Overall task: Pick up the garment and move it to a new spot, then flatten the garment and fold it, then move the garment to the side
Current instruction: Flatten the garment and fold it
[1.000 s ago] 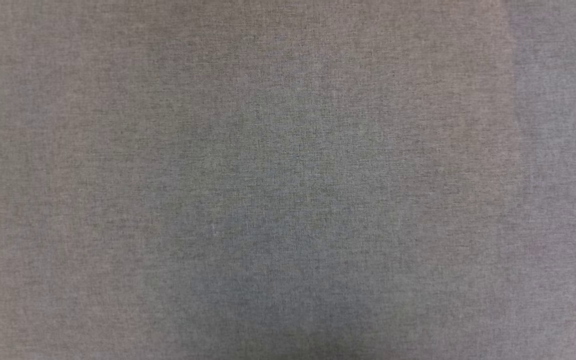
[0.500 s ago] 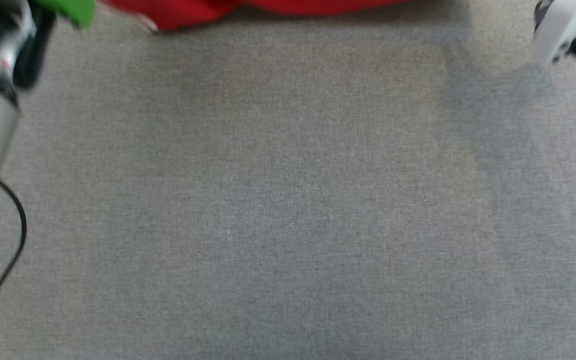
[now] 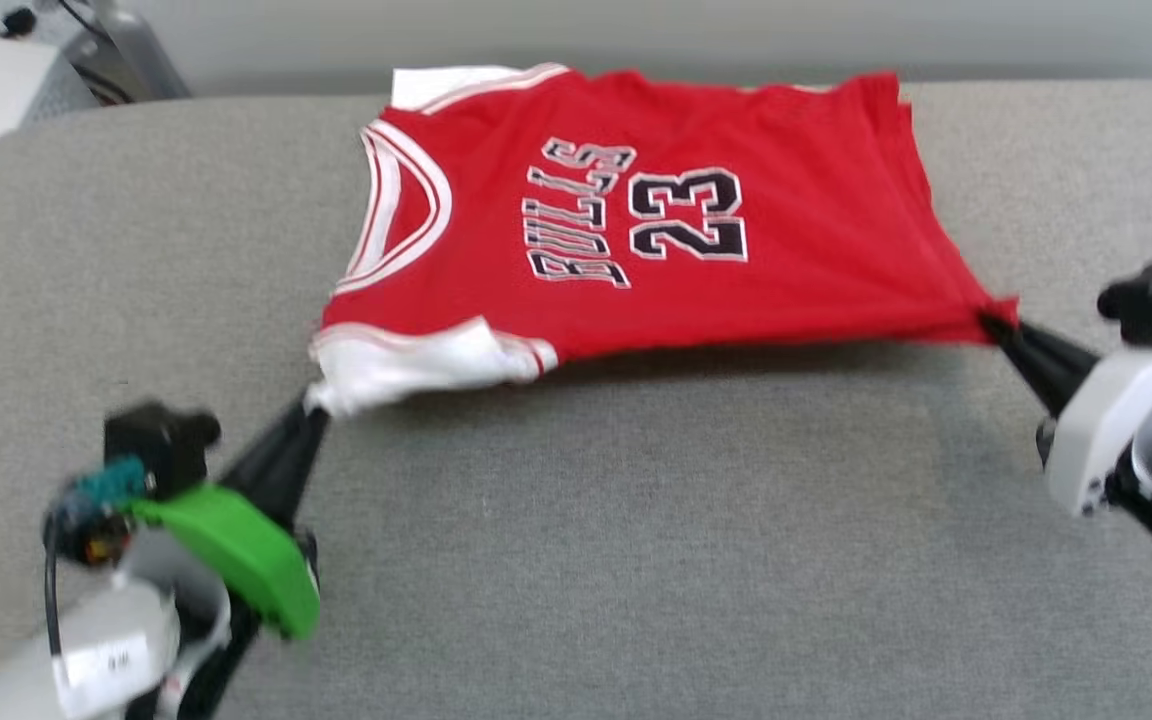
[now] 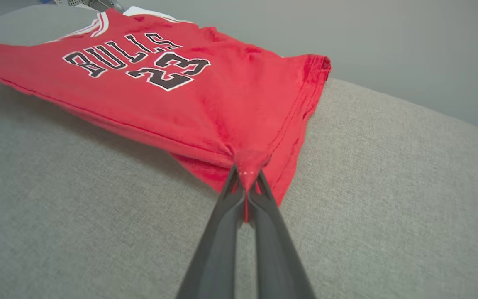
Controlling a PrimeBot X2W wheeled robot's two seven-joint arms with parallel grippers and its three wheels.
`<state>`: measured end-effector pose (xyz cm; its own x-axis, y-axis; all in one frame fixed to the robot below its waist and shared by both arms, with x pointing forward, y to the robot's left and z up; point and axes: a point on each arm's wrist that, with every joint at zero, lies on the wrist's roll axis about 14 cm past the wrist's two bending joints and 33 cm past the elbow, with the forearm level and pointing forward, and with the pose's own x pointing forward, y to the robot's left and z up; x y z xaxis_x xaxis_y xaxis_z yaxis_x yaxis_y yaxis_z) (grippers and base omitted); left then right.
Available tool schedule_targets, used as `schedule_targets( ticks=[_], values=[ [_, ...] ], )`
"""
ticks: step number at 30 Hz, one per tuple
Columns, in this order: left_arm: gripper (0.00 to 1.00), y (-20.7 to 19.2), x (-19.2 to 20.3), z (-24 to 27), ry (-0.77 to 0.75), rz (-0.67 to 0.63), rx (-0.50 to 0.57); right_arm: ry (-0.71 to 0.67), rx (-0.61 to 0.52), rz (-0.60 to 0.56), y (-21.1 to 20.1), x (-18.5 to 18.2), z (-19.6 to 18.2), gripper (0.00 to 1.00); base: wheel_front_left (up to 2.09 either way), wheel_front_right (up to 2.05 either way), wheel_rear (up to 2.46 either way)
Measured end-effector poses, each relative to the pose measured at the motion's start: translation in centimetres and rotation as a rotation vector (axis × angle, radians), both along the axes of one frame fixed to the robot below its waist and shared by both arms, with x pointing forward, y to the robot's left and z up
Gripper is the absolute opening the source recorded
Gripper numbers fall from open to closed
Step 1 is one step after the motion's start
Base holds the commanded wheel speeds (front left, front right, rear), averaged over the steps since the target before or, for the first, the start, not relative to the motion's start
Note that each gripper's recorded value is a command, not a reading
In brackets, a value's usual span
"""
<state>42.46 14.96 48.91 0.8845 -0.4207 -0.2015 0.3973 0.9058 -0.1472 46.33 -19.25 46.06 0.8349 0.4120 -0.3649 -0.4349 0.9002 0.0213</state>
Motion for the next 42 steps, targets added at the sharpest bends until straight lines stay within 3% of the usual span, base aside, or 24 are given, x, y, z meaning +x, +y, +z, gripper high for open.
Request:
schedule_targets(
  ticks=[12,22,26,30,36,42],
  values=[
    [0.0,0.0,-13.7,-6.6,0.389,0.062,-0.123,0.172,0.055,-0.05,-1.5,-10.9,-4.6,0.0,0.0,0.0,0.0],
    [0.0,0.1,-19.8,-8.9,0.536,0.122,-0.184,0.362,0.086,-0.07,-1.7,-18.7,-7.6,0.0,0.0,0.0,0.0],
    [0.0,0.5,-19.7,-9.2,0.522,0.135,-0.169,0.415,0.108,-0.078,-1.5,-20.0,-8.0,0.0,0.0,0.0,0.0],
    [0.0,0.7,-18.4,-8.8,0.457,0.125,-0.135,0.372,0.133,-0.097,-1.4,-18.7,-6.8,0.0,0.0,0.0,0.0],
    [0.0,0.5,-13.1,-5.6,0.277,0.06,-0.082,0.315,0.176,-0.125,-1.2,-16.1,-5.0,0.0,0.0,0.0,0.0],
    [0.0,-0.7,-8.2,-3.4,0.193,-0.023,-0.045,0.282,0.201,-0.147,-1.0,-13.5,-3.8,0.0,0.0,0.0,0.0]
  ],
)
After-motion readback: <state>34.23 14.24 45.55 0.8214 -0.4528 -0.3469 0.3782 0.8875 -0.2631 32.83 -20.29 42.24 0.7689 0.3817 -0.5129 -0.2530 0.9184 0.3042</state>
